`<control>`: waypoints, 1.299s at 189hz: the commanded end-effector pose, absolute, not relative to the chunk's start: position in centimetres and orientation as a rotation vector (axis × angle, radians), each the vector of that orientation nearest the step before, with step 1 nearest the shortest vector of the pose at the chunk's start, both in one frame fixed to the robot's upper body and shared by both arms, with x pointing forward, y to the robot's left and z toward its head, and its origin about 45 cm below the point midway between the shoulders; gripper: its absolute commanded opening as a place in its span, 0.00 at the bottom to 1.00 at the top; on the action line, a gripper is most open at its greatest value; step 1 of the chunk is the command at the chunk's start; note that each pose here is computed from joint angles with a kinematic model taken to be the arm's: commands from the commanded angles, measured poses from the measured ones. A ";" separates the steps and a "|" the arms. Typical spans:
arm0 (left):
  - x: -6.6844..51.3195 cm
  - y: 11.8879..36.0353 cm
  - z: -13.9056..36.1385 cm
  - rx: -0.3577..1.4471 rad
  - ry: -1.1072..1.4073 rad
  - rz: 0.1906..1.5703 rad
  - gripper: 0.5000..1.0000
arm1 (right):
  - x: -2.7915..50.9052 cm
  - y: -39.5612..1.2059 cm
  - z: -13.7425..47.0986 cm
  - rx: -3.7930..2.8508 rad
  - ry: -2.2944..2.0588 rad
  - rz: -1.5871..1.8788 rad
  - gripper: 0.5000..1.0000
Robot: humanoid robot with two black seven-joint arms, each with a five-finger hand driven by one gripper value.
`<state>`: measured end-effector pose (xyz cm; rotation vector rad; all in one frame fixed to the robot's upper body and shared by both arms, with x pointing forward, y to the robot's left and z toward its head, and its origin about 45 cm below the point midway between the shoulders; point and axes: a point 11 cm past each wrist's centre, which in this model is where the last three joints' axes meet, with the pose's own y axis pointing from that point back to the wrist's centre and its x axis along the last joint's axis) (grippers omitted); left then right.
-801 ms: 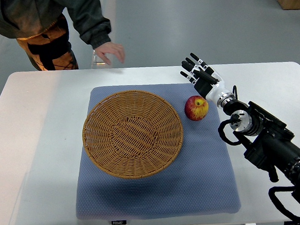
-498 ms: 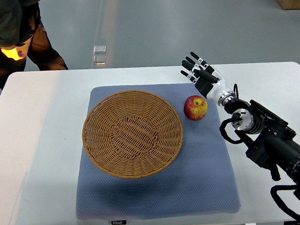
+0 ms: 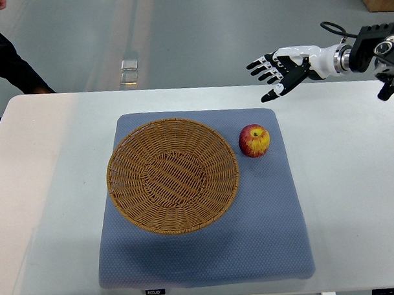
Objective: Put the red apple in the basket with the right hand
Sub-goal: 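Raise the right hand and move it above the red apple, then lower the right hand onto the red apple and close fingers around it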
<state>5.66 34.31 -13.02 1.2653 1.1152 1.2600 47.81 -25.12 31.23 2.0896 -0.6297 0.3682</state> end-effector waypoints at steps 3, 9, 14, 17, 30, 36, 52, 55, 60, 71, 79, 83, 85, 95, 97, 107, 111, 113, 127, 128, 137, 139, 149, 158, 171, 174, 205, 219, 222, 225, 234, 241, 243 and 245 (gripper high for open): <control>5.7 34.3 -13.0 1.263 1.116 1.257 1.00 | 46.4 -24.4 32.6 1.892 -0.423 0.457 0.85; 5.7 34.2 -13.0 1.262 1.117 1.256 1.00 | 46.2 -23.6 32.8 1.877 -0.396 0.473 0.85; 5.8 34.2 -13.0 1.261 1.116 1.259 1.00 | 46.1 -22.6 32.8 1.868 -0.372 0.489 0.85; 5.7 34.2 -13.0 1.262 1.117 1.258 1.00 | 46.2 -22.4 32.9 1.866 -0.369 0.495 0.85; 5.7 34.2 -13.0 1.262 1.117 1.258 1.00 | 46.2 -21.7 32.9 1.865 -0.360 0.508 0.85; 5.7 34.2 -13.0 1.260 1.119 1.260 1.00 | 46.1 -20.2 32.3 1.857 -0.327 0.532 0.84; 5.7 34.2 -13.0 1.260 1.119 1.260 1.00 | 46.1 -19.0 31.7 1.842 -0.307 0.562 0.84; 5.7 34.2 -13.0 1.260 1.119 1.260 1.00 | 46.1 -19.0 31.7 1.842 -0.307 0.562 0.84; 5.7 34.2 -13.0 1.261 1.118 1.259 1.00 | 46.3 -18.5 30.9 1.803 -0.304 0.608 0.84; 5.7 34.2 -13.0 1.261 1.118 1.259 1.00 | 46.4 -18.4 30.6 1.784 -0.299 0.629 0.84; 5.7 34.2 -13.0 1.261 1.118 1.259 1.00 | 46.7 -17.7 29.8 1.733 -0.283 0.697 0.84; 5.7 34.2 -13.0 1.261 1.118 1.259 1.00 | 46.9 -17.6 29.8 1.721 -0.285 0.714 0.84; 5.7 34.2 -13.0 1.260 1.119 1.258 1.00 | 46.9 -17.7 29.7 1.715 -0.283 0.720 0.84; 5.7 34.2 -13.0 1.260 1.119 1.258 1.00 | 47.0 -17.7 29.6 1.711 -0.284 0.723 0.84; 5.7 34.2 -13.0 1.260 1.119 1.258 1.00 | 47.0 -17.9 28.6 1.698 -0.278 0.724 0.84; 5.7 34.2 -13.0 1.261 1.118 1.259 1.00 | 46.8 -17.9 28.0 1.694 -0.267 0.722 0.84; 5.7 34.2 -13.0 1.261 1.118 1.259 1.00 | 46.8 -17.9 28.0 1.694 -0.267 0.722 0.84; 5.7 34.2 -13.0 1.261 1.118 1.259 1.00 | 46.8 -17.9 28.0 1.694 -0.267 0.722 0.84; 5.7 34.2 -13.0 1.260 1.119 1.258 1.00 | 46.7 -18.2 27.1 1.680 -0.248 0.723 0.84; 5.7 34.2 -13.0 1.260 1.119 1.258 1.00 | 46.7 -18.2 27.1 1.680 -0.248 0.723 0.84; 5.7 34.2 -13.0 1.261 1.118 1.259 1.00 | 46.6 -18.3 26.8 1.678 -0.244 0.720 0.84; 5.7 34.2 -13.0 1.261 1.118 1.259 1.00 | 46.6 -18.3 26.8 1.678 -0.244 0.720 0.84; 5.6 34.2 -13.0 1.261 1.120 1.258 1.00 | 46.4 -18.4 26.1 1.678 -0.239 0.714 0.84; 5.6 34.2 -13.0 1.262 1.120 1.259 1.00 | 46.4 -18.5 25.9 1.680 -0.241 0.713 0.84; 5.5 34.2 -13.1 1.262 1.122 1.257 1.00 | 46.2 -18.4 25.3 1.682 -0.237 0.710 0.84; 5.5 34.2 -13.1 1.262 1.122 1.257 1.00 | 46.3 -18.4 25.3 1.682 -0.240 0.711 0.84; 5.5 34.3 -13.1 1.261 1.122 1.260 1.00 | 46.1 -18.3 23.8 1.697 -0.251 0.712 0.84; 5.4 34.3 -13.1 1.264 1.122 1.258 1.00 | 46.1 -18.4 23.3 1.697 -0.256 0.715 0.83; 5.3 34.3 -13.1 1.264 1.124 1.260 1.00 | 46.1 -18.4 23.2 1.697 -0.259 0.714 0.83; 5.3 34.3 -13.1 1.264 1.124 1.260 1.00 | 46.1 -18.5 23.1 1.697 -0.259 0.714 0.83; 5.2 34.3 -13.1 1.265 1.125 1.259 1.00 | 46.1 -18.5 23.0 1.697 -0.262 0.713 0.83; 5.2 34.3 -13.1 1.265 1.125 1.259 1.00 | 46.0 -18.7 22.7 1.700 -0.267 0.712 0.83; 5.2 34.3 -13.1 1.265 1.125 1.259 1.00 | 45.9 -18.7 22.6 1.702 -0.265 0.709 0.83; 5.2 34.3 -13.1 1.265 1.125 1.259 1.00 | 45.9 -18.7 22.5 1.704 -0.265 0.709 0.82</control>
